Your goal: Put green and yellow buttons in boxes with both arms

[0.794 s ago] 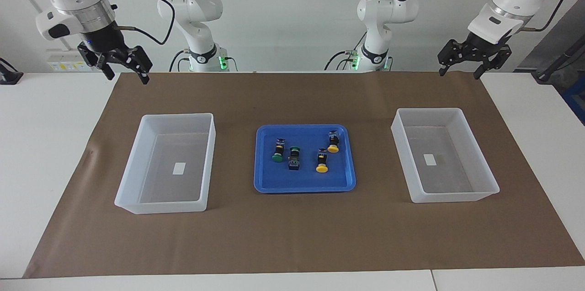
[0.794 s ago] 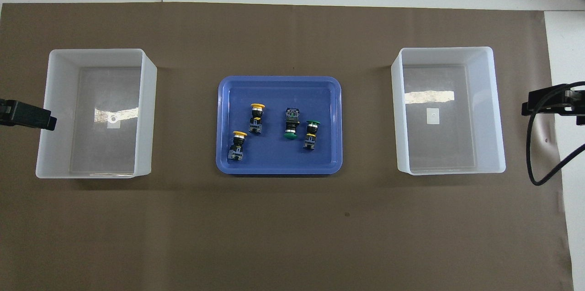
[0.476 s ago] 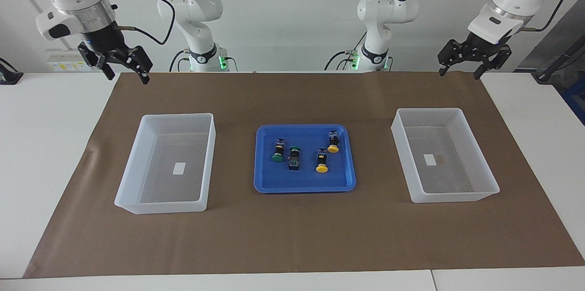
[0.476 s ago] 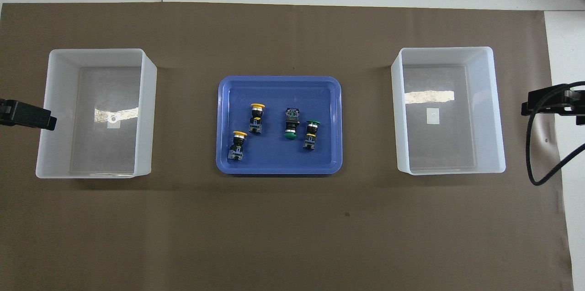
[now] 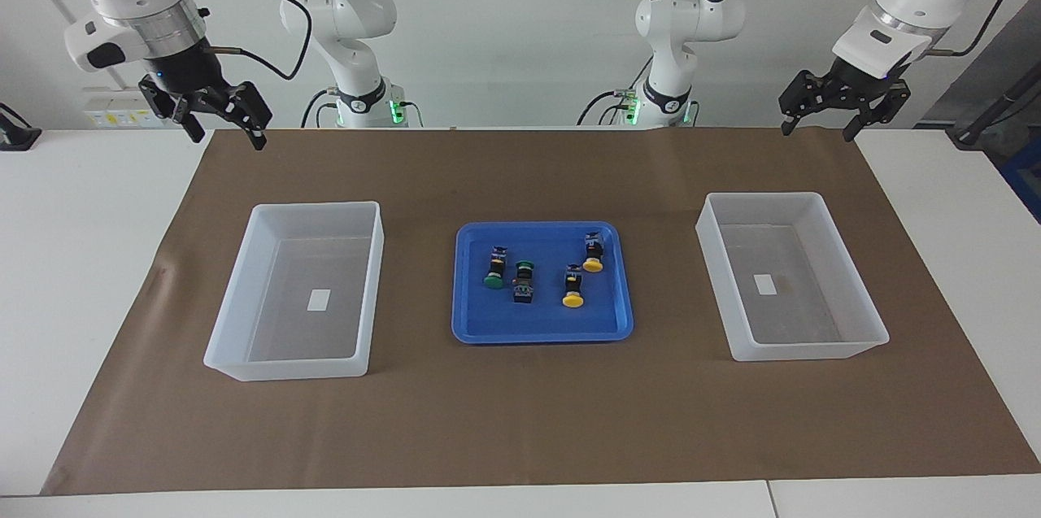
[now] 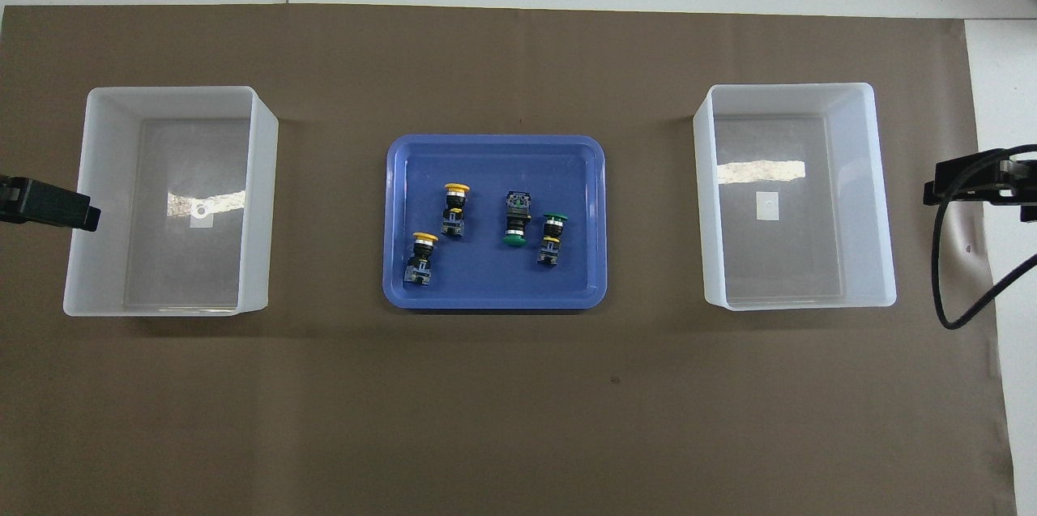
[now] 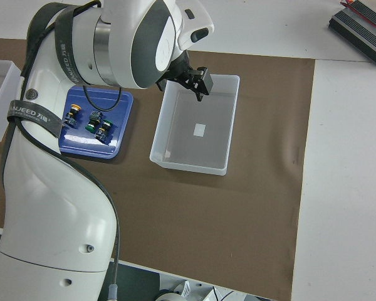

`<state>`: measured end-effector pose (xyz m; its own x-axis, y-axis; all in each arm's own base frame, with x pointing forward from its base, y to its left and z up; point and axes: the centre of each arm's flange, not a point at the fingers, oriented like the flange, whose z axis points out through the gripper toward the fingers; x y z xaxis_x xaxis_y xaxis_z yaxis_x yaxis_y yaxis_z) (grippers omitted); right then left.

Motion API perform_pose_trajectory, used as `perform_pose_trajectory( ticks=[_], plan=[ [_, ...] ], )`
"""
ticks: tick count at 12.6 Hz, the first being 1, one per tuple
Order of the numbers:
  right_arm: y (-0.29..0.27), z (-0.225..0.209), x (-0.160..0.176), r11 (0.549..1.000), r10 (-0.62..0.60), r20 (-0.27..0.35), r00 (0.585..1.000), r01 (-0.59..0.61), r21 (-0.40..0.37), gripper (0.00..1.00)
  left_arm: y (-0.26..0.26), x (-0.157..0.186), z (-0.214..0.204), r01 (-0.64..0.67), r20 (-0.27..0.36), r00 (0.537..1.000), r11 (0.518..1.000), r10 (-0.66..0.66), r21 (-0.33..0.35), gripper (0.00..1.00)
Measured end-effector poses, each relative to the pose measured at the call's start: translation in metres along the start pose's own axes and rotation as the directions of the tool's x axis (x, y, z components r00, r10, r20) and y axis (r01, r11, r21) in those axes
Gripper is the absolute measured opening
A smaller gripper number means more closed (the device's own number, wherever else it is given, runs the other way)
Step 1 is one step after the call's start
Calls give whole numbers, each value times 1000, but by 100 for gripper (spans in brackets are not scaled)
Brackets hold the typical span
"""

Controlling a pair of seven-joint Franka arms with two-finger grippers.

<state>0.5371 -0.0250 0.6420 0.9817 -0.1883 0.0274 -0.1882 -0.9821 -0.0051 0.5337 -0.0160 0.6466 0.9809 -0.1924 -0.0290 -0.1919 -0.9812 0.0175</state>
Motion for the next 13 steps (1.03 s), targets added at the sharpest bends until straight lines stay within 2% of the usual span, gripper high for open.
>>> perform_pose_trajectory(
  ticks=[6,8,10,13],
  plan=[
    [-39,10,-7,1000,-21,17,1000,21,-5,100,0,0,0,0,0,1000,1000,0,0,100],
    [-70,23,-8,1000,-19,-4,1000,19,0,100,0,0,0,0,0,1000,1000,0,0,100],
    [-116,50,-10,1000,2,-23,1000,-1,10,100,0,0,0,0,0,1000,1000,0,0,100],
    [-200,113,-13,999,42,-19,999,-41,17,100,0,0,0,0,0,1000,1000,0,0,100]
  ],
)
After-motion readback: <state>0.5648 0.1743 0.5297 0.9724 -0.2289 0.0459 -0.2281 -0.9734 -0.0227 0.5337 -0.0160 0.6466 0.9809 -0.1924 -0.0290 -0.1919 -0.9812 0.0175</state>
